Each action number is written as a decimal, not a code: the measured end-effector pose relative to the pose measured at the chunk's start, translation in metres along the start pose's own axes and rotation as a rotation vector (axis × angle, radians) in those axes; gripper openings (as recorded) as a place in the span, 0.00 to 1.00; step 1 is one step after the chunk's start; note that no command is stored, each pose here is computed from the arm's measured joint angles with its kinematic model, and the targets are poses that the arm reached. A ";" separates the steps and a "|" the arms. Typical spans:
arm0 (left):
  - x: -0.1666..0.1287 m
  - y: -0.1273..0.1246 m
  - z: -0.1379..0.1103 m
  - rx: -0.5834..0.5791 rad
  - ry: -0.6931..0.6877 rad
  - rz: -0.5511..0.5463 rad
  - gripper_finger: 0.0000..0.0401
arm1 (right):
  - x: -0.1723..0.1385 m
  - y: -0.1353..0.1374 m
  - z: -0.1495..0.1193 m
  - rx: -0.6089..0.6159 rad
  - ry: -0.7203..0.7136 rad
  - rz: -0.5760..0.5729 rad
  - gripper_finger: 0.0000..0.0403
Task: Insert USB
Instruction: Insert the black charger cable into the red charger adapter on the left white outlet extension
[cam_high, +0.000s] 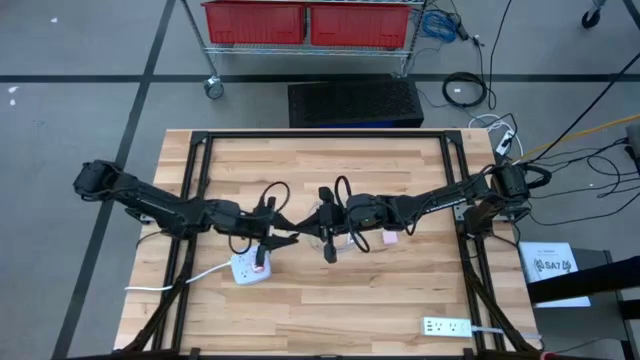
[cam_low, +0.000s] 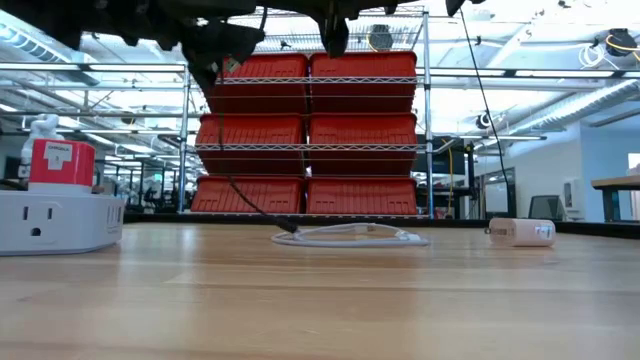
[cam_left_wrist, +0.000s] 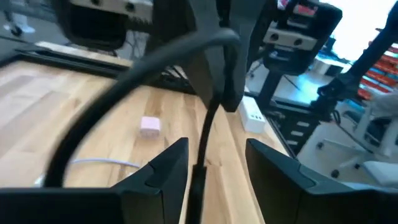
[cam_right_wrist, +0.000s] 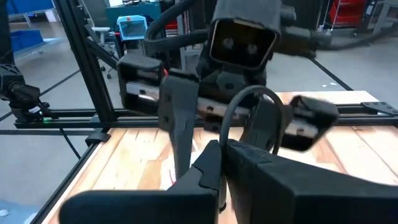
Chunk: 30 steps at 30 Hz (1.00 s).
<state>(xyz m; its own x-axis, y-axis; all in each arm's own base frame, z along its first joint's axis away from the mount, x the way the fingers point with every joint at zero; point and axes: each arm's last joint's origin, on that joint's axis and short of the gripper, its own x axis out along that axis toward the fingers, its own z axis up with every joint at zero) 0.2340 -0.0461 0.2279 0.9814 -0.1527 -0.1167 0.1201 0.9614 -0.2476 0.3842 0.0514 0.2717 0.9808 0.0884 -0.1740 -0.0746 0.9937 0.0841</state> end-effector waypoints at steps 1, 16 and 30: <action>0.004 0.000 0.000 0.000 0.010 -0.008 0.41 | 0.000 0.000 0.000 0.000 0.000 0.000 0.00; 0.023 -0.002 0.008 0.054 0.156 -0.022 0.26 | 0.000 0.000 -0.003 0.002 0.028 -0.001 0.00; 0.021 -0.001 0.005 0.067 0.190 0.008 0.05 | -0.002 0.000 -0.005 -0.001 0.074 -0.008 0.00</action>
<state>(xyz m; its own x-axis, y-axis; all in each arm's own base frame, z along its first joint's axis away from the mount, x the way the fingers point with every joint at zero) 0.2548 -0.0490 0.2307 0.9371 -0.1791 -0.2996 0.1280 0.9749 -0.1824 0.3810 0.0511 0.2674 0.9653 0.0854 -0.2469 -0.0671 0.9944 0.0816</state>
